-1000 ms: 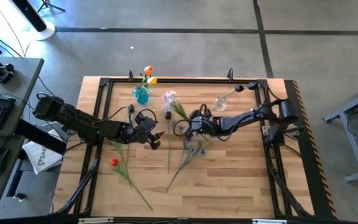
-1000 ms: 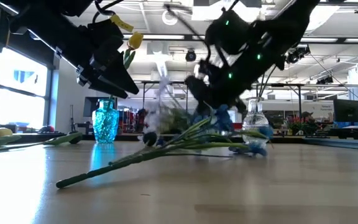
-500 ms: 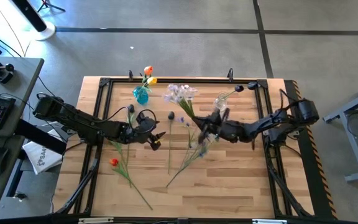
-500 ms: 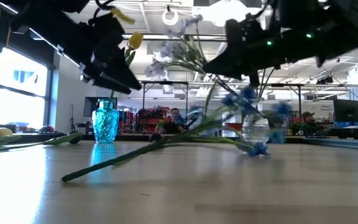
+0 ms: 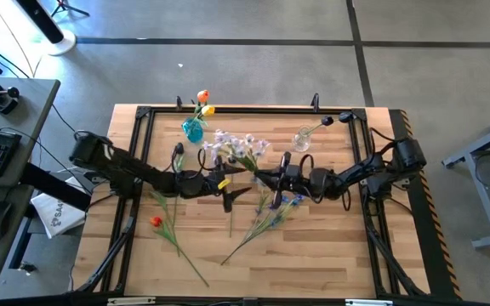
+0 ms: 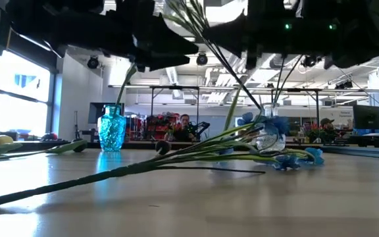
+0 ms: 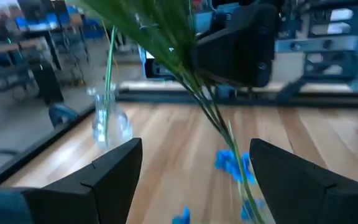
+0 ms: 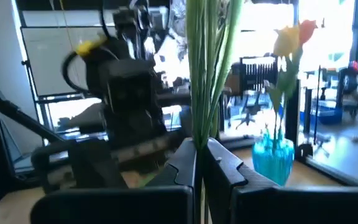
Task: Sort flowers into vase by color
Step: Put the white flowers into the blue vase
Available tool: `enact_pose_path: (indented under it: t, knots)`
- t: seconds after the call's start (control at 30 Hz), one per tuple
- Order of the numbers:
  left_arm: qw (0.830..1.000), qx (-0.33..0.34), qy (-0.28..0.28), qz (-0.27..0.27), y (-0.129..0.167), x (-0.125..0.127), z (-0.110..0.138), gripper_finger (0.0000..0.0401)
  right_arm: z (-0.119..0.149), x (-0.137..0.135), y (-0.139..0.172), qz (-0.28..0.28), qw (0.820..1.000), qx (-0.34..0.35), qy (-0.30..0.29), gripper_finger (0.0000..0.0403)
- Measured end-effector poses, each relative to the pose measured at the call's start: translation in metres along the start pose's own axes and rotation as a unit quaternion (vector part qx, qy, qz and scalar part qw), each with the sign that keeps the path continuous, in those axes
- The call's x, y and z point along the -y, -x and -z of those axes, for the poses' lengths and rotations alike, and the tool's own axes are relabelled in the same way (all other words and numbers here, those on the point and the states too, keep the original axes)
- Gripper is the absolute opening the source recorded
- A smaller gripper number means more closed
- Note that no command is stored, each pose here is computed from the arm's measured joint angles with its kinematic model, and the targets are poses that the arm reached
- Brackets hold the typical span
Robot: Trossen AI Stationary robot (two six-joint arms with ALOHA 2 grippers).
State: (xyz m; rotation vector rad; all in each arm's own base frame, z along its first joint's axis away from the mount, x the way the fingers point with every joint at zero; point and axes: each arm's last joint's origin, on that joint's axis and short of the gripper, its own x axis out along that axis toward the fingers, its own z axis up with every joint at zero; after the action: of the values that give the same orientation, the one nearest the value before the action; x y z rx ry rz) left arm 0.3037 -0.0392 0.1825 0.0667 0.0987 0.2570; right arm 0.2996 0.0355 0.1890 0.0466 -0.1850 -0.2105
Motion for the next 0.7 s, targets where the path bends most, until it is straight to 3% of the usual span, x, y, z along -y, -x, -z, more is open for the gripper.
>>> enact_pose_path:
  t: [0.17, 0.3, 0.4, 0.7]
  knots:
    - [0.999, 0.043, 0.006, 0.001, -0.006, 0.001, 0.002, 0.0284, -0.009, -0.008, -0.007, -0.009, 0.999, 0.019, 0.035, 0.0005]
    - [0.996, 0.068, 0.028, 0.056, -0.009, 0.000, -0.004, 0.0275, -0.012, -0.011, -0.010, -0.011, 0.999, 0.026, 0.044, 0.0005]
    - [0.992, 0.079, 0.054, 0.086, -0.015, -0.003, -0.012, 0.0257, -0.014, -0.012, -0.011, -0.014, 0.998, 0.029, 0.053, 0.0005]
    - [0.986, 0.094, 0.055, 0.128, -0.022, -0.009, -0.020, 0.0185, -0.018, -0.014, -0.015, -0.037, 0.997, 0.041, 0.062, 0.0005]
